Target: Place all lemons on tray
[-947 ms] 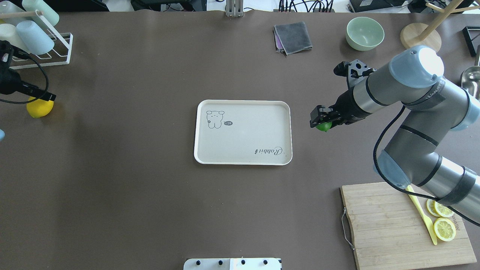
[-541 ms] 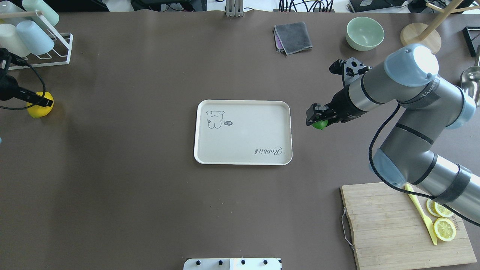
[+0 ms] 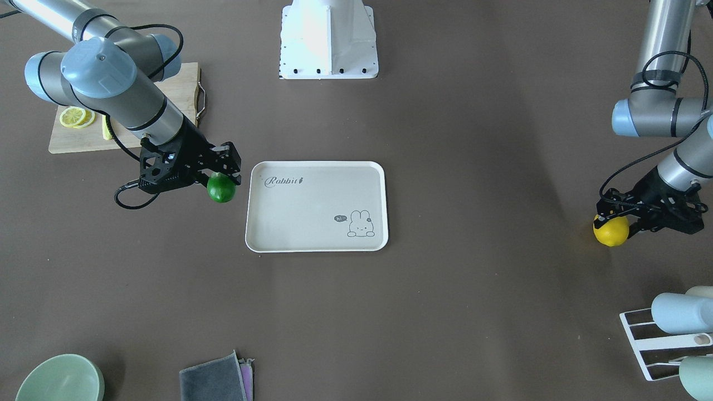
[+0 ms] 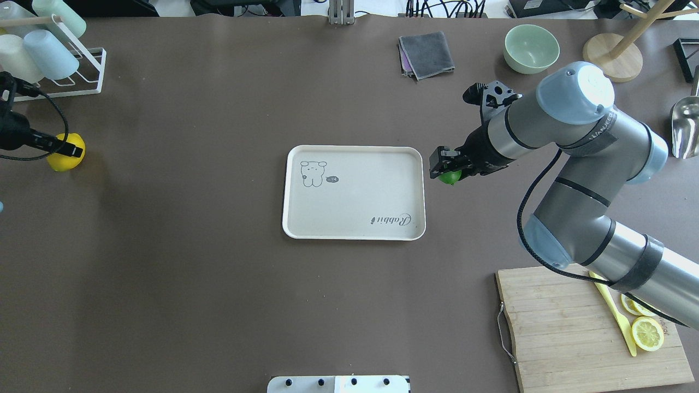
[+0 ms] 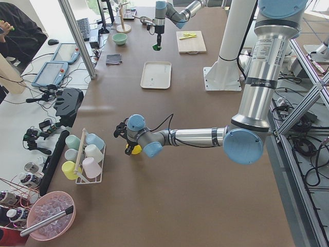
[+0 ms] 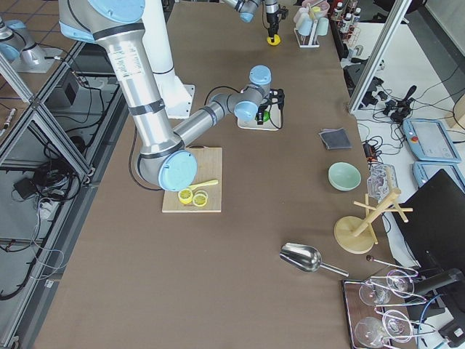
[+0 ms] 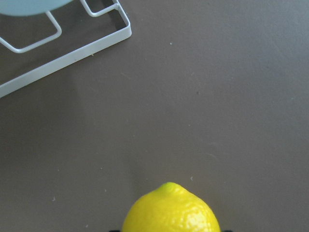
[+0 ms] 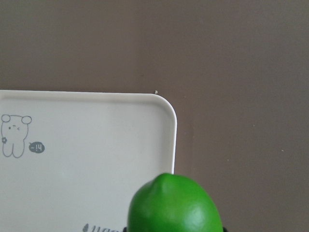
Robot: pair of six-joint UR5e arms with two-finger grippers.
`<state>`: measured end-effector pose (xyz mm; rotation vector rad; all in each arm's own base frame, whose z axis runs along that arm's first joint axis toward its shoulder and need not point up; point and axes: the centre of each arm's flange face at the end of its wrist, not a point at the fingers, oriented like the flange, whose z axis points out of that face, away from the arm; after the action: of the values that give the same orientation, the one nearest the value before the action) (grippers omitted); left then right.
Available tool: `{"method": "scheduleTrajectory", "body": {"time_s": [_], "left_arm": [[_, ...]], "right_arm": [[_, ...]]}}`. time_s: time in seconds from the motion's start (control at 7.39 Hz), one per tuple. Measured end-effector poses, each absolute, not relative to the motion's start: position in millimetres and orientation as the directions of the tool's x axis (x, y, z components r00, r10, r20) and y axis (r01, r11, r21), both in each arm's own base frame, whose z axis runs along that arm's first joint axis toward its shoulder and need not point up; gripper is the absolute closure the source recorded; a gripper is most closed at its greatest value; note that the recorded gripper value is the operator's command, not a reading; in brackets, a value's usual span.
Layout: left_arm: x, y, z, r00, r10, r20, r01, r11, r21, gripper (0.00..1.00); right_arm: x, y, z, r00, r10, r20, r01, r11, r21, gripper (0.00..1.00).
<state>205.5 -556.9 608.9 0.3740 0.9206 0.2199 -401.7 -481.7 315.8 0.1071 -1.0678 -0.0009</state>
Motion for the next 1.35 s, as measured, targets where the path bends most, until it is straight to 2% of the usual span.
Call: {"method": "scheduleTrajectory", "body": {"time_s": [0.41,0.81,1.08,1.35], "left_arm": [[224.3,-585.5,507.5,0.476,0.249,-0.843,0.064,0.947,0.315,1.00],[322.1,-618.9,362.7,0.451,0.130,-0.883,0.146,0.965,0.217,1.00],[404.0,-591.9,300.7,0.452,0.089,-0.888,0.177,0.966,0.186,1.00],[470.8,-551.3,270.1,0.454,0.064,-0.889,0.199,0.965,0.171,1.00]], "right_arm": [[-425.3,-484.4,290.6,0.462,-0.031,0.886,-0.063,0.996,0.068,1.00],[-467.1,-512.8,270.1,0.478,-0.017,0.878,-0.086,0.994,0.066,1.00],[-493.7,-529.3,271.7,0.507,-0.008,0.862,-0.100,0.993,0.068,1.00],[-514.6,-519.5,273.5,0.518,-0.020,0.855,-0.091,0.993,0.078,1.00]]}}
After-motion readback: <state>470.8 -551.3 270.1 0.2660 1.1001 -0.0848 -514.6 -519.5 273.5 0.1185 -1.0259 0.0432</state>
